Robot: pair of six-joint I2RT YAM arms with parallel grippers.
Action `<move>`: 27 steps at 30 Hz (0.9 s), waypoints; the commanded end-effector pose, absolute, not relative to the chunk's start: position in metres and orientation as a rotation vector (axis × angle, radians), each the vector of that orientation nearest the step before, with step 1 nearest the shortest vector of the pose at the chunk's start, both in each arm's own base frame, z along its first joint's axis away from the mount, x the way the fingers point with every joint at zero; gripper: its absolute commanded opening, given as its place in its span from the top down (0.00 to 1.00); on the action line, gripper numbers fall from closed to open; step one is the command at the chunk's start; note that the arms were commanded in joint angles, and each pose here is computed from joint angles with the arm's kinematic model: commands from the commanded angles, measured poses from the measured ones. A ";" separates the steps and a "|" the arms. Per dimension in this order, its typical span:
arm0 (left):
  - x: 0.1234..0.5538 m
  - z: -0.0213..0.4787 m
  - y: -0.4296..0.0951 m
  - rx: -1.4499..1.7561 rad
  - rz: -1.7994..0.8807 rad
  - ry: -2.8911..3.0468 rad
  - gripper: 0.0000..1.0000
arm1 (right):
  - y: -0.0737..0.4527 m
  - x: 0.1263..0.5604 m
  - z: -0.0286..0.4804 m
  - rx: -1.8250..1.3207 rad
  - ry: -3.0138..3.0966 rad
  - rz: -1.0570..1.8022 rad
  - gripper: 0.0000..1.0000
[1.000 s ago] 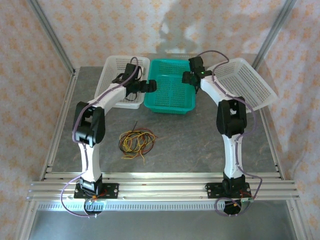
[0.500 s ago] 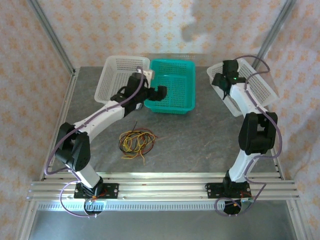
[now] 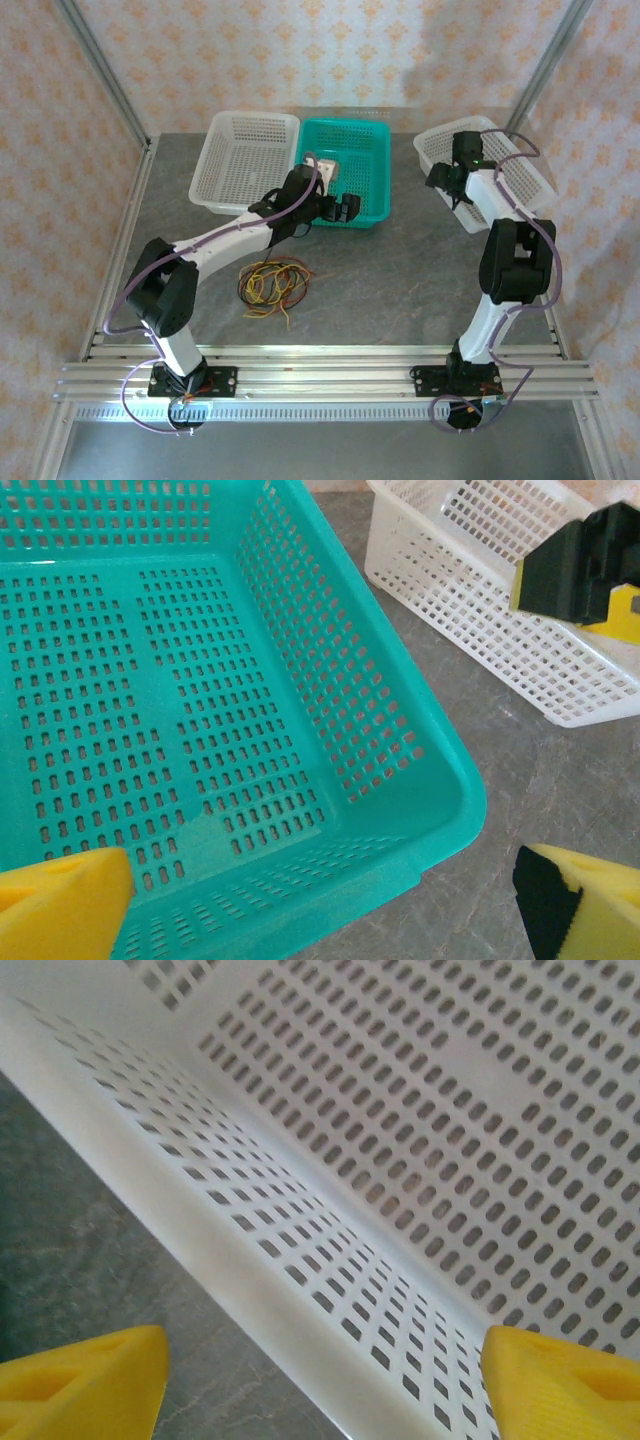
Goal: Untangle the cables
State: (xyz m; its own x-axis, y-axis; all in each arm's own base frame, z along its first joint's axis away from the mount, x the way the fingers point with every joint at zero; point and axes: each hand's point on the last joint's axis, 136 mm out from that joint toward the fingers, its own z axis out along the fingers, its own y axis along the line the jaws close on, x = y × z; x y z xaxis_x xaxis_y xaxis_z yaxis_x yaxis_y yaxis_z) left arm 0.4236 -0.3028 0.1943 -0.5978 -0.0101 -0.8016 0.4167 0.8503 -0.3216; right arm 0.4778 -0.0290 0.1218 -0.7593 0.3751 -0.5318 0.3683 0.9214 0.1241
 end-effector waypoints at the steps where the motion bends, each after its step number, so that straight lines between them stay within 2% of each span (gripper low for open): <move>1: 0.431 0.220 -0.308 0.290 -0.646 2.074 0.01 | -0.036 0.474 0.115 0.530 2.559 -0.030 0.23; 4: 0.432 0.221 -0.309 0.294 -0.643 2.076 0.01 | -0.032 0.475 0.111 0.520 2.567 0.000 0.33; 8: 0.434 0.219 -0.308 0.290 -0.640 2.079 0.01 | -0.021 0.482 0.111 0.491 2.564 0.076 0.53; 13: 0.435 0.220 -0.305 0.274 -0.629 2.077 0.01 | 0.006 0.493 0.113 0.390 2.567 0.180 0.69; 17: 0.440 0.220 -0.296 0.232 -0.615 2.083 0.01 | 0.028 0.502 0.109 0.358 2.568 0.238 0.73; 27: 0.442 0.220 -0.267 0.155 -0.591 2.089 0.01 | 0.078 0.539 0.122 0.290 2.513 0.436 0.77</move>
